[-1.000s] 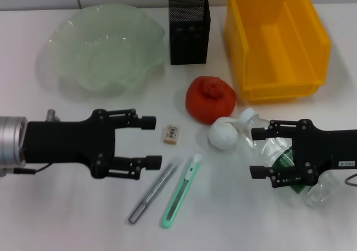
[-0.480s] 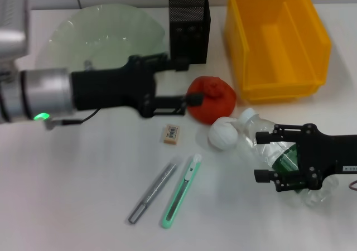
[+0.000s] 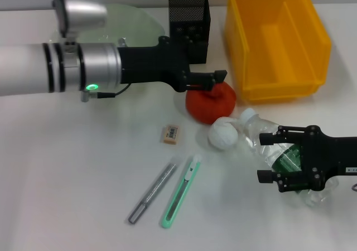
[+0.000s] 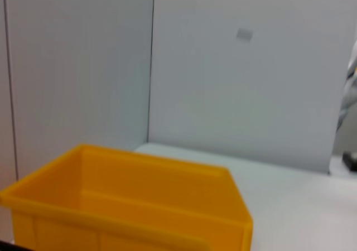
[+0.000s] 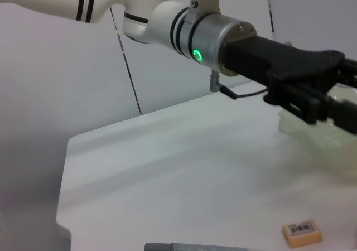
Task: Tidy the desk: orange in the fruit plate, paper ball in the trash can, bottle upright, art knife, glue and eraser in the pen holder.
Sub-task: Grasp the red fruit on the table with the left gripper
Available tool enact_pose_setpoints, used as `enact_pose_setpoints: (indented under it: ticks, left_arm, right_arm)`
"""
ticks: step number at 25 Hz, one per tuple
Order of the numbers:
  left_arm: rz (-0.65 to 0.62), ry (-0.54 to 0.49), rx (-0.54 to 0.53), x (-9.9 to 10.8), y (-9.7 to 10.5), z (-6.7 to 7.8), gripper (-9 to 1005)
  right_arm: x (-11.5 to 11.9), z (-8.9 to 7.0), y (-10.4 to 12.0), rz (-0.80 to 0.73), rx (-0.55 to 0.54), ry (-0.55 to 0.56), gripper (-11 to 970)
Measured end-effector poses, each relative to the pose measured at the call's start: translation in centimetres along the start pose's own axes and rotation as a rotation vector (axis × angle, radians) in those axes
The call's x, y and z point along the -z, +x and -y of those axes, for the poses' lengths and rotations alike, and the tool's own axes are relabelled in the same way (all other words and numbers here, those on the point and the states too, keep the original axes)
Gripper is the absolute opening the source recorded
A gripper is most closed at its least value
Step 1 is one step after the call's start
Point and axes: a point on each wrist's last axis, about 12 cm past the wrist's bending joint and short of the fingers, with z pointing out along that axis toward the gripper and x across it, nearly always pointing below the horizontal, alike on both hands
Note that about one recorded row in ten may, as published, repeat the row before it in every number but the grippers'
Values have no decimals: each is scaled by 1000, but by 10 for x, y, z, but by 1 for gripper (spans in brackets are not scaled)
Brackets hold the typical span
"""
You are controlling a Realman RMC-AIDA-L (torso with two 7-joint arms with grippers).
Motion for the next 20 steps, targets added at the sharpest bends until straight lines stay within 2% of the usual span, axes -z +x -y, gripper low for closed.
enact_pose_setpoints:
  ticks: [8,20]
  left_arm:
    - [-167,-45,-98,-31,0,-2,812]
    - [-316,-93,-188,-51,8,1,812]
  right_arm:
    - [0,0,0,-1,-22,4,824]
    - [1,1,0,0,-25,11,824]
